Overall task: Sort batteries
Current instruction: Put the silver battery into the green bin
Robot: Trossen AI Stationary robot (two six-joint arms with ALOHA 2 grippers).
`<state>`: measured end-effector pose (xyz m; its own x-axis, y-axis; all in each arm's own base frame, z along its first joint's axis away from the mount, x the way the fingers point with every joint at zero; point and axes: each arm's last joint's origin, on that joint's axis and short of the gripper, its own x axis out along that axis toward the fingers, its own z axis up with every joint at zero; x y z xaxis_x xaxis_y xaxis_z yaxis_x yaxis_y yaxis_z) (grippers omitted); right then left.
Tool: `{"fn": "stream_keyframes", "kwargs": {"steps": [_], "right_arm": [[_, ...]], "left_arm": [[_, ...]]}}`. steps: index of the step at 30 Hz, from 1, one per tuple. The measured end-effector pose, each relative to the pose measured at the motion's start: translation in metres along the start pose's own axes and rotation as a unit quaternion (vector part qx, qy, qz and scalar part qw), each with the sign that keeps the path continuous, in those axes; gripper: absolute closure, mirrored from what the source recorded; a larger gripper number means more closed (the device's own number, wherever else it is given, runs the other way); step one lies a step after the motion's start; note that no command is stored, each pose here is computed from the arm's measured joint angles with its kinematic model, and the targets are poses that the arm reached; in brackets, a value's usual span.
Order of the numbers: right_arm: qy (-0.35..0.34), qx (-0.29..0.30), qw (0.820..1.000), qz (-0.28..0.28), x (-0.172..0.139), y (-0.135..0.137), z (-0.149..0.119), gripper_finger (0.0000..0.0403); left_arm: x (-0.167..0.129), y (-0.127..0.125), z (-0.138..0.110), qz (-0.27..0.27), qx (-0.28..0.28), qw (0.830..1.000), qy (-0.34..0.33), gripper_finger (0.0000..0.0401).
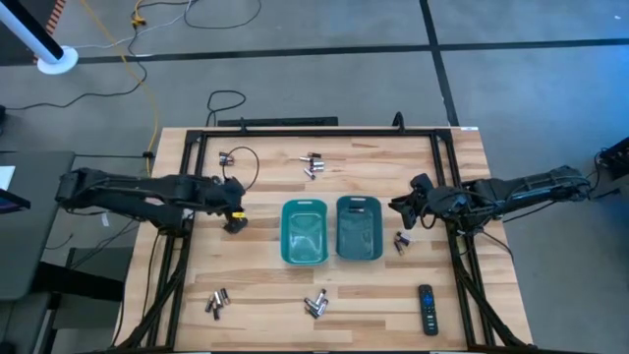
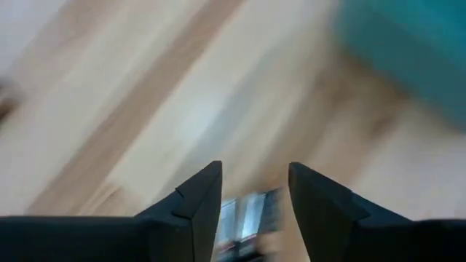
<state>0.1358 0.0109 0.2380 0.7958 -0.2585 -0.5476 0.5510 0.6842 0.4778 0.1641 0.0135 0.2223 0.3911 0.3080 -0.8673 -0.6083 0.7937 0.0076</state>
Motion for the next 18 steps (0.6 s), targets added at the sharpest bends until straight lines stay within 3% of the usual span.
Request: {"fn": "stream_keyframes", "kwargs": {"steps": [5, 13, 18], "right_arm": [[-0.002, 0.004, 1.0, 0.002, 0.0, 0.0, 0.0, 0.0276], [-0.001, 0.006, 1.0, 0.002, 0.0, 0.0, 0.0, 0.0276], [-0.002, 0.006, 1.0, 0.003, 0.0, 0.001, 0.0, 0.0276]], "left_arm": [[0.012, 0.005, -0.008, 0.072, -0.011, 0.995, 0.072, 0.0261], [0.034, 0.006, -0.005, 0.045, 0.0, 0.986, 0.163, 0.0264], [0.04, 0.007, -0.001, 0.022, 0.012, 0.986, 0.166, 0.0264]]}}
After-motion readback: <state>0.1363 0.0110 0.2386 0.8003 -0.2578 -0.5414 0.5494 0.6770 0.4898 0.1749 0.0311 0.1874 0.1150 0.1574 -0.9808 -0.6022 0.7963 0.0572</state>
